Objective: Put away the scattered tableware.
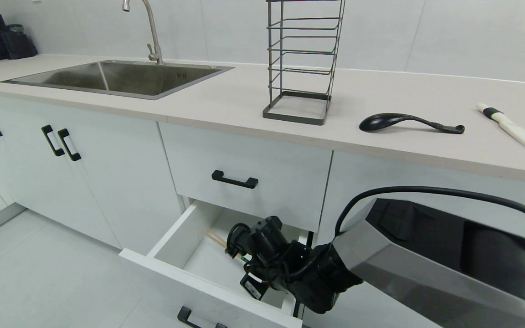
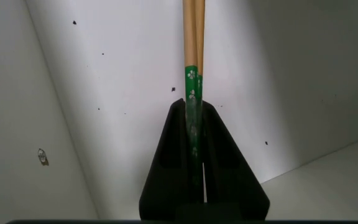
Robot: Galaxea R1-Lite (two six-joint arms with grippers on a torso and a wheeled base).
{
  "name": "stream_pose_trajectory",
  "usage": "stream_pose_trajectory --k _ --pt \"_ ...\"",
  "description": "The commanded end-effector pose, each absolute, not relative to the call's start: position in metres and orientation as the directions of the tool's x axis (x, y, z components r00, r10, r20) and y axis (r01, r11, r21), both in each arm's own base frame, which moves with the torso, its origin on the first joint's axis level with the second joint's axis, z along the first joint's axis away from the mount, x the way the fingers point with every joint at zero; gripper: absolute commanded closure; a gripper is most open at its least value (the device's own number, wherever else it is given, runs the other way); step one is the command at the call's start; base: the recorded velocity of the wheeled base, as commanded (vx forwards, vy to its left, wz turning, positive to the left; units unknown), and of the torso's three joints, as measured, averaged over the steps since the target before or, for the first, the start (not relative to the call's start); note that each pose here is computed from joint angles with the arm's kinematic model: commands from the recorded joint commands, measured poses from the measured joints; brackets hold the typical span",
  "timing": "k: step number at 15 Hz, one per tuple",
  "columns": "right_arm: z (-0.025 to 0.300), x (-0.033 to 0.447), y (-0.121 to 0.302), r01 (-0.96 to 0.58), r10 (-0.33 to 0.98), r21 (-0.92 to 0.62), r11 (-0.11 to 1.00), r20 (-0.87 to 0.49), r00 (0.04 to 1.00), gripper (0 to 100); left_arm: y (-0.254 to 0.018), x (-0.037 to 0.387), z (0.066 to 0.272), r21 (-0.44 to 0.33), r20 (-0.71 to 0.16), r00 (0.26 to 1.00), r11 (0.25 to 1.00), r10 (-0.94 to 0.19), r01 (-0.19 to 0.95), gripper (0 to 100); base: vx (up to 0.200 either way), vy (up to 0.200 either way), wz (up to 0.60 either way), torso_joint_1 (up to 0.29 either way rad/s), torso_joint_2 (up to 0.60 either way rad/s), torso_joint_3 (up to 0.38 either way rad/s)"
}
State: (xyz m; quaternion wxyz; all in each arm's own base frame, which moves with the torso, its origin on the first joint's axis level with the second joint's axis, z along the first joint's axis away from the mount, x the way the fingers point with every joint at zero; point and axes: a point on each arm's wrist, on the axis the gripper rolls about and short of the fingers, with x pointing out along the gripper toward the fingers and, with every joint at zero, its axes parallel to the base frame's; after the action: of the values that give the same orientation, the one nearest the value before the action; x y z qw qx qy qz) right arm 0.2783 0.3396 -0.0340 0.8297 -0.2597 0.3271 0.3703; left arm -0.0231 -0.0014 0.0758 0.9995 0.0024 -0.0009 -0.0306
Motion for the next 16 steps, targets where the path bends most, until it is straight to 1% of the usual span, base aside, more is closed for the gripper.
stream_pose_trajectory --k 1,2,5,7,8,11,13,16 --pt "-0.039 0.277 0.34 -0.796 0.437 -0.204 0.569 -0.745 0.504 100 -0.001 -0.023 0.076 0.005 0.0 0.998 0.998 -0.061 0.061 0 0.0 0.0 0.0 0.0 0.0 0.0" --pt "-0.041 0.276 0.339 -0.812 0.437 -0.228 0.537 -0.748 0.499 0 -0.001 -0.023 0.076 0.005 0.0 0.998 0.998 -0.061 0.061 0 0.0 0.0 0.0 0.0 0.0 0.0" --pt "-0.036 0.276 0.339 -0.813 0.44 -0.235 0.533 -0.743 0.504 0 -0.001 -0.023 0.076 0.005 0.0 0.998 0.998 -0.061 0.061 0 0.0 0.0 0.0 0.0 0.0 0.0" --pt "-0.019 0.276 0.338 -0.806 0.459 -0.238 0.542 -0.719 0.521 0 -0.001 -0.023 0.076 0.005 0.0 0.998 0.998 -0.061 0.061 0 0.0 0.0 0.0 0.0 0.0 0.0" --pt "0.004 0.274 0.336 -0.799 0.485 -0.241 0.551 -0.687 0.542 0 -0.001 -0.023 0.076 0.005 0.0 0.998 0.998 -0.061 0.061 0 0.0 0.0 0.0 0.0 0.0 0.0" --pt "0.047 0.265 0.328 -0.786 0.526 -0.24 0.569 -0.629 0.573 0 -0.001 -0.023 0.076 0.005 0.002 0.998 0.998 -0.061 0.061 0 0.0 0.0 0.0 0.0 0.0 0.0" --pt "0.067 0.258 0.321 -0.779 0.542 -0.23 0.583 -0.603 0.584 0 -0.001 -0.023 0.076 0.005 0.0 0.998 0.998 -0.061 0.061 0 0.0 0.0 0.0 0.0 0.0 0.0" --pt "0.086 0.246 0.316 -0.784 0.568 -0.23 0.576 -0.578 0.586 0 -0.001 -0.023 0.075 0.005 -0.002 0.998 0.998 -0.061 0.061 0 0.0 0.0 0.0 0.0 0.0 0.0"
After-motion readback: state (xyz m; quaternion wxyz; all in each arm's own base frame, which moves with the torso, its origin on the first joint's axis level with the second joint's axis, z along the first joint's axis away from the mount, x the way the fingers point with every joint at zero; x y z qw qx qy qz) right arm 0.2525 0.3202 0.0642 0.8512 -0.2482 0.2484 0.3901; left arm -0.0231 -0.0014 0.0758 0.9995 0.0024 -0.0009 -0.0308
